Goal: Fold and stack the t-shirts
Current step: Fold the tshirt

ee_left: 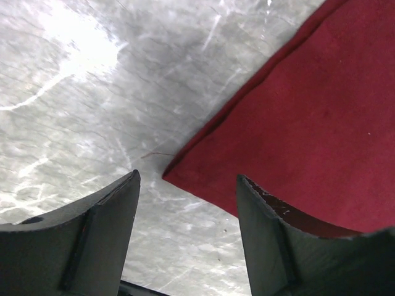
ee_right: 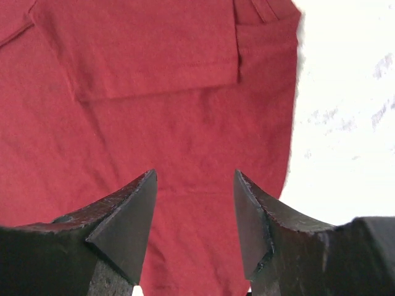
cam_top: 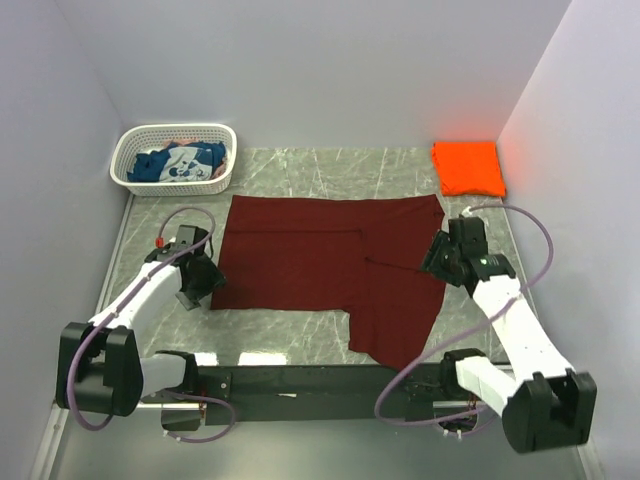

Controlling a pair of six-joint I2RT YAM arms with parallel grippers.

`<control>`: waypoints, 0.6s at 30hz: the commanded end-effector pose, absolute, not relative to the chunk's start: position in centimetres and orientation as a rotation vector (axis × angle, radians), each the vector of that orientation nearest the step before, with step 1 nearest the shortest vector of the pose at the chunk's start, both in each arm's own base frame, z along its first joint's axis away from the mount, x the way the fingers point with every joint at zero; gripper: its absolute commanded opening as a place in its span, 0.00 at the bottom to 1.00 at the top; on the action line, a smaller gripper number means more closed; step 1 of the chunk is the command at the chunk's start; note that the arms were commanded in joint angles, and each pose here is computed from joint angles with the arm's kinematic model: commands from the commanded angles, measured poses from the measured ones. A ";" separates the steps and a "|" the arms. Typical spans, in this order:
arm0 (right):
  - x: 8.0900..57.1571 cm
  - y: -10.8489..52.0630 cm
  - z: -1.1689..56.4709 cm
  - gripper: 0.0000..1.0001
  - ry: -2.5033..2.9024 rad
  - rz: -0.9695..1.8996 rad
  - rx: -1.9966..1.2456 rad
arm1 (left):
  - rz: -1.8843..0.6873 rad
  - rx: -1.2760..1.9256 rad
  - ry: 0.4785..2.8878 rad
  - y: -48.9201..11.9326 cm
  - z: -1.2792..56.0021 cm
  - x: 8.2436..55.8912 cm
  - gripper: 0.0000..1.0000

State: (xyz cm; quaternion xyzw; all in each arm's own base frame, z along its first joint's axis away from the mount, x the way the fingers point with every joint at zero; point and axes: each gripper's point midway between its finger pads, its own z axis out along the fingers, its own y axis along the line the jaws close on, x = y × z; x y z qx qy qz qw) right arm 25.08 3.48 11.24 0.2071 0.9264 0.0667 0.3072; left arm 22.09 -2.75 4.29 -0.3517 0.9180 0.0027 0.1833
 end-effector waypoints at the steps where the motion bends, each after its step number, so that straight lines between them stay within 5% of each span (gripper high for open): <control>1: 24.1 3.3 11.8 0.59 2.393 0.192 0.556 | -0.010 -1.025 2.594 -3.5 3.9 21.9 0.68; 18: 22.8 3.0 11.6 0.58 2.386 0.181 0.544 | 0.072 -1.083 2.619 -3.7 0.6 21.0 0.54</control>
